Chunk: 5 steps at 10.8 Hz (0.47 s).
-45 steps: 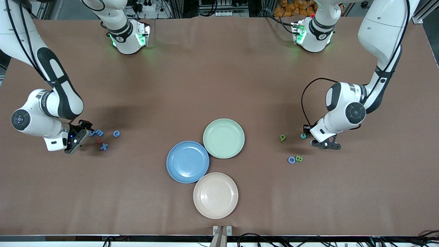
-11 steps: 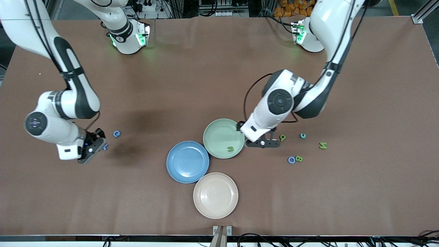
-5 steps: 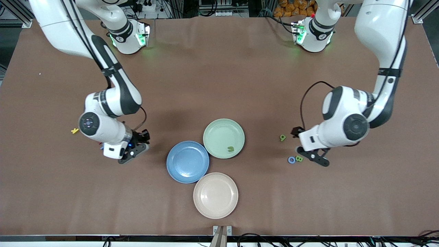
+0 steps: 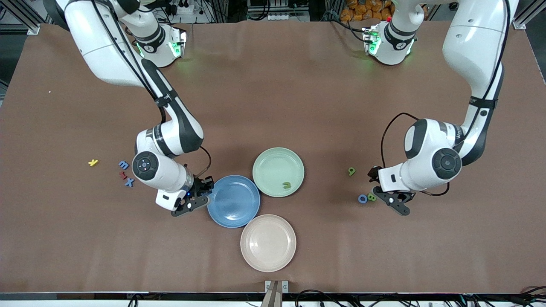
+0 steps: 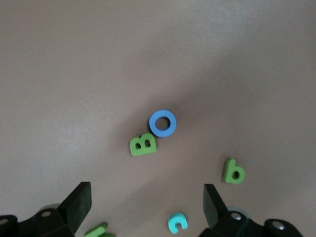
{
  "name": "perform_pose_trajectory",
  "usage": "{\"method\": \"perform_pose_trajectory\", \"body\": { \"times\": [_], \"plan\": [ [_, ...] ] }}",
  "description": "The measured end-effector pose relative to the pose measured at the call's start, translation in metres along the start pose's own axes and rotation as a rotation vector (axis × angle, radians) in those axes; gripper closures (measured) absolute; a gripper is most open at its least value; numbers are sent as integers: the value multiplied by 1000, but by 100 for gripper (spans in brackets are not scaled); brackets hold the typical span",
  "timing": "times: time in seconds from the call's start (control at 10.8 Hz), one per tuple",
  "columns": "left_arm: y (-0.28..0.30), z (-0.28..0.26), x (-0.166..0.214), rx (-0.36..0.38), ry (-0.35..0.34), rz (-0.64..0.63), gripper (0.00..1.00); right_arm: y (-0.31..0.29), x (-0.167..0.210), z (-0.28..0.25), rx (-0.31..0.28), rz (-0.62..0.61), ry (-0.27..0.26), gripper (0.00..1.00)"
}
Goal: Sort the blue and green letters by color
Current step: 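Drop the blue g onto the blue plate while the left gripper returns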
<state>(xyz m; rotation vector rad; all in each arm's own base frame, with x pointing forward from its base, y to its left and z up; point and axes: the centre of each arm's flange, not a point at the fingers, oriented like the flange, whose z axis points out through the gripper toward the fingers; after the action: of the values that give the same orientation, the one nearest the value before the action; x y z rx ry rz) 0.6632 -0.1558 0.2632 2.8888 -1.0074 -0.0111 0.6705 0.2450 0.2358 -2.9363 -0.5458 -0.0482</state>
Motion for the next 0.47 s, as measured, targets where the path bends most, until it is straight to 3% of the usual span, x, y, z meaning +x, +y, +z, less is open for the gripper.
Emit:
{"method": "perform_pose_trajectory", "body": {
  "times": [0.47],
  "plan": [
    [2,43,8,60,14,55,10,-39,16,12,51,40,43,59]
  ]
}}
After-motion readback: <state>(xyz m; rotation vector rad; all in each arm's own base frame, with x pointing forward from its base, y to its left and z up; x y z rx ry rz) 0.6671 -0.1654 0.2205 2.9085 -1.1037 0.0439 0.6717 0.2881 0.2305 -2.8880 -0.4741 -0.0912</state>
